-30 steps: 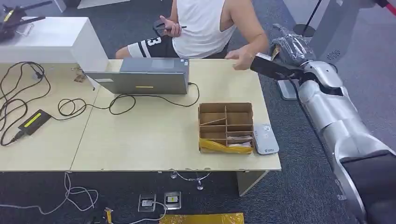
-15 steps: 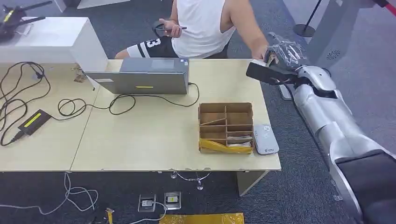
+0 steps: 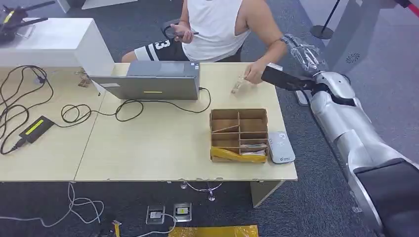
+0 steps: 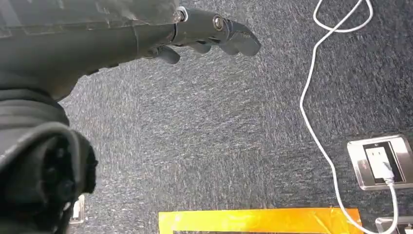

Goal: Pass the card to the sensor for recognition and then transmit it.

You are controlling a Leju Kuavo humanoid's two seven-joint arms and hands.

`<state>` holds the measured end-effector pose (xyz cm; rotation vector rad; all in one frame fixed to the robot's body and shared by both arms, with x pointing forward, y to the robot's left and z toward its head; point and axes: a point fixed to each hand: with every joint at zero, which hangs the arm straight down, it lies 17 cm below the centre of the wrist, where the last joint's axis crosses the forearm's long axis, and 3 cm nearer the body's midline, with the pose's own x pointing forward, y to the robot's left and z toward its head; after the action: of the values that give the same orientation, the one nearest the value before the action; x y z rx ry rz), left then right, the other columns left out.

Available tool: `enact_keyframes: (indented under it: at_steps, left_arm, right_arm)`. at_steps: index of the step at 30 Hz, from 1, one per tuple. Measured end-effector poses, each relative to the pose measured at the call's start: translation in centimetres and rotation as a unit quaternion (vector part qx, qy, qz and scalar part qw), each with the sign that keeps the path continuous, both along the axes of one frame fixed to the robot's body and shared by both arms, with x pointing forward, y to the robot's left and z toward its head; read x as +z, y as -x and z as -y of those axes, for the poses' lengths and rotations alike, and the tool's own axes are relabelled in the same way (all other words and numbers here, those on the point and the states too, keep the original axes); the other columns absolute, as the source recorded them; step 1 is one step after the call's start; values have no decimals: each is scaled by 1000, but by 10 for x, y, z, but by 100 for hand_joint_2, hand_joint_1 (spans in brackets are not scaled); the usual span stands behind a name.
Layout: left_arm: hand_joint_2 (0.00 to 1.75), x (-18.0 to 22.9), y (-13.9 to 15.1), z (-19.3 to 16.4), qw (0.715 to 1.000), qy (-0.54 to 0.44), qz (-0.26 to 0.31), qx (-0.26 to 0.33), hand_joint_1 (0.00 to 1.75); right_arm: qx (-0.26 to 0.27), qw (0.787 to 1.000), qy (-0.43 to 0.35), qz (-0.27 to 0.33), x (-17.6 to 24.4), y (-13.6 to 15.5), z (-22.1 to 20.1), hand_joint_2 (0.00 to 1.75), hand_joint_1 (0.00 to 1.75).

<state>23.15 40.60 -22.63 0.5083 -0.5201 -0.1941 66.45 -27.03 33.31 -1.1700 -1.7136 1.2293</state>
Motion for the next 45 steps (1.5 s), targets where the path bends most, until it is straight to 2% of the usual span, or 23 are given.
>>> enact_keyframes:
  at_steps: [3, 5, 8, 11, 18, 21, 24, 30, 37, 45]
  left_arm:
    - [0, 0, 2, -2, 1000, -2, 1, 10, 0]
    - [0, 0, 4, -3, 1000, -2, 2, 15, 0]
    - [0, -1, 7, -3, 1000, -1, 3, 19, 0]
    - [0, -2, 12, -6, 1000, 0, 2, 25, 0]
    - [0, -4, 22, -11, 999, -4, 2, 32, 0]
    - [0, -5, 28, -15, 999, -7, -2, 35, 0]
    - [0, -4, 26, -17, 999, -8, 0, 35, 0]
    - [0, -3, 22, -18, 999, -9, 2, 32, 0]
    - [0, -3, 20, -18, 999, -9, 2, 32, 0]
    - [0, -3, 21, -18, 999, -8, 1, 37, 0]
  right_arm:
    - [47, 996, -70, -17, 3, 4, -14, 175, 0]
    - [92, 985, -141, -39, 6, 10, -28, 175, 0]
    - [129, 964, -222, -66, 11, 16, -39, 175, 0]
    - [141, 942, -289, -95, 7, 23, -48, 175, 0]
    - [151, 905, -374, -131, -4, 47, -59, 175, 0]
    - [162, 901, -379, -132, -14, 69, -62, 175, 0]
    - [170, 901, -379, -123, -8, 78, -63, 175, 0]
    - [172, 904, -364, -145, -38, 106, -72, 175, 0]
    - [169, 919, -322, -153, -68, 128, -81, 175, 0]
    - [156, 946, -238, -155, -105, 143, -93, 175, 0]
